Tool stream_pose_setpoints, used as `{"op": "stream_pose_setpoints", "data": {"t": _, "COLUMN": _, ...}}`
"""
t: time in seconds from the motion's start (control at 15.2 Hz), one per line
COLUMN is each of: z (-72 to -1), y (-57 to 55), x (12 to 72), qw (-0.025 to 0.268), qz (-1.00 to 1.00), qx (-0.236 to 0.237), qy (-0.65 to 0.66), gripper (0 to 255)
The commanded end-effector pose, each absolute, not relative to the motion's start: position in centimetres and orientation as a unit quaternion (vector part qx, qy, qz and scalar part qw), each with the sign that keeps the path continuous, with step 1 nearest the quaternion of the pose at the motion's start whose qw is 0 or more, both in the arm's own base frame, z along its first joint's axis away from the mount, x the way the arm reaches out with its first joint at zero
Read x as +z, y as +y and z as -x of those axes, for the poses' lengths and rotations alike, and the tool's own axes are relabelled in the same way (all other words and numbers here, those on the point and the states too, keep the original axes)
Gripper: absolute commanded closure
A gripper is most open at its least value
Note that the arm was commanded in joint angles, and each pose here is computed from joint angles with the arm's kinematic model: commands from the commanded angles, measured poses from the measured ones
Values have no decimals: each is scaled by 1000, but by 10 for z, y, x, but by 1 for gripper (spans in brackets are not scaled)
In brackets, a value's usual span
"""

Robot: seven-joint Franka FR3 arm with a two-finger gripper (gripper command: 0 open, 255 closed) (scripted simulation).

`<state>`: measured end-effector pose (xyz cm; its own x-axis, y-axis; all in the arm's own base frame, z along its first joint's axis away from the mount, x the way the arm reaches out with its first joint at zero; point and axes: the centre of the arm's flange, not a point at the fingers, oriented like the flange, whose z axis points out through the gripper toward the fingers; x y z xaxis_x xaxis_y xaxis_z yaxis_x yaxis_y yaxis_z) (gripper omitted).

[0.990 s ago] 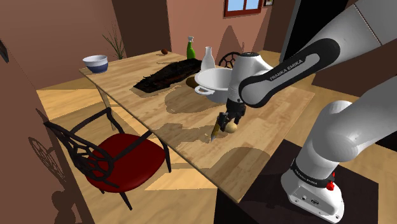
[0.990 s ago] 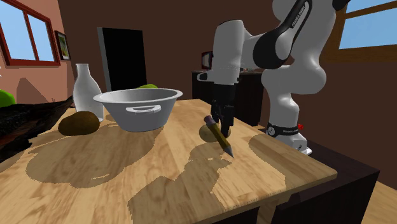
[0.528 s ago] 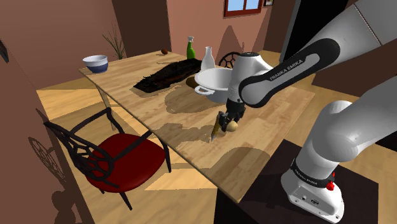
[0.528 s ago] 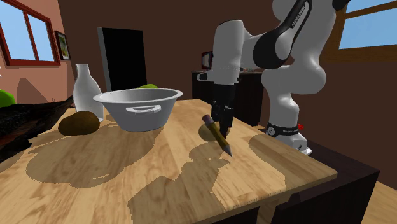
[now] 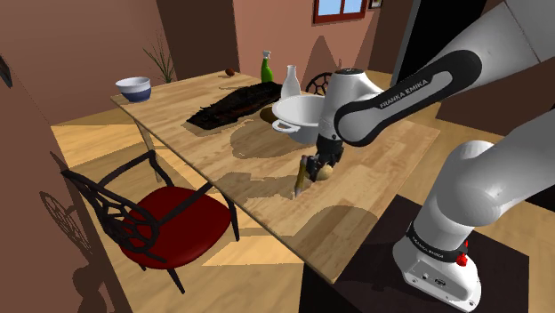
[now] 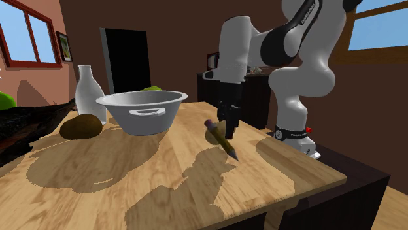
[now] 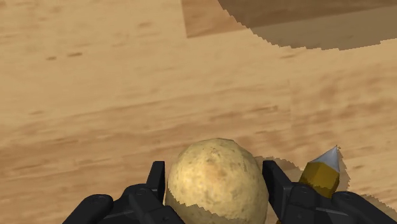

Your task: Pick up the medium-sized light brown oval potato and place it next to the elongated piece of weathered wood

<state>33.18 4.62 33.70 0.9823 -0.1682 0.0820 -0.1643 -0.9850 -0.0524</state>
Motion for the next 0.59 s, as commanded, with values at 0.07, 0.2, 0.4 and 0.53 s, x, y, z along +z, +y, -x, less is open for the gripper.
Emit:
{"op": "stream_pose_setpoints", "data": {"t": 0.07, "z": -332, "y": 46, "x": 352, "qw": 23, "qz": 995, "qx": -43, "qy": 83, "gripper": 255}}
{"op": "stream_pose_setpoints", "data": {"t": 0.2, "z": -332, "y": 46, "x": 363, "qw": 23, "qz": 995, "qx": -43, "qy": 83, "gripper": 255}}
{"op": "stream_pose_setpoints", "data": {"t": 0.4, "z": -332, "y": 46, "x": 378, "qw": 23, "qz": 995, "qx": -43, "qy": 83, "gripper": 255}}
{"op": "stream_pose_setpoints", "data": {"t": 0.53, "z": -332, "y": 46, "x": 389, "qw": 23, "qz": 995, "qx": -43, "qy": 83, "gripper": 255}}
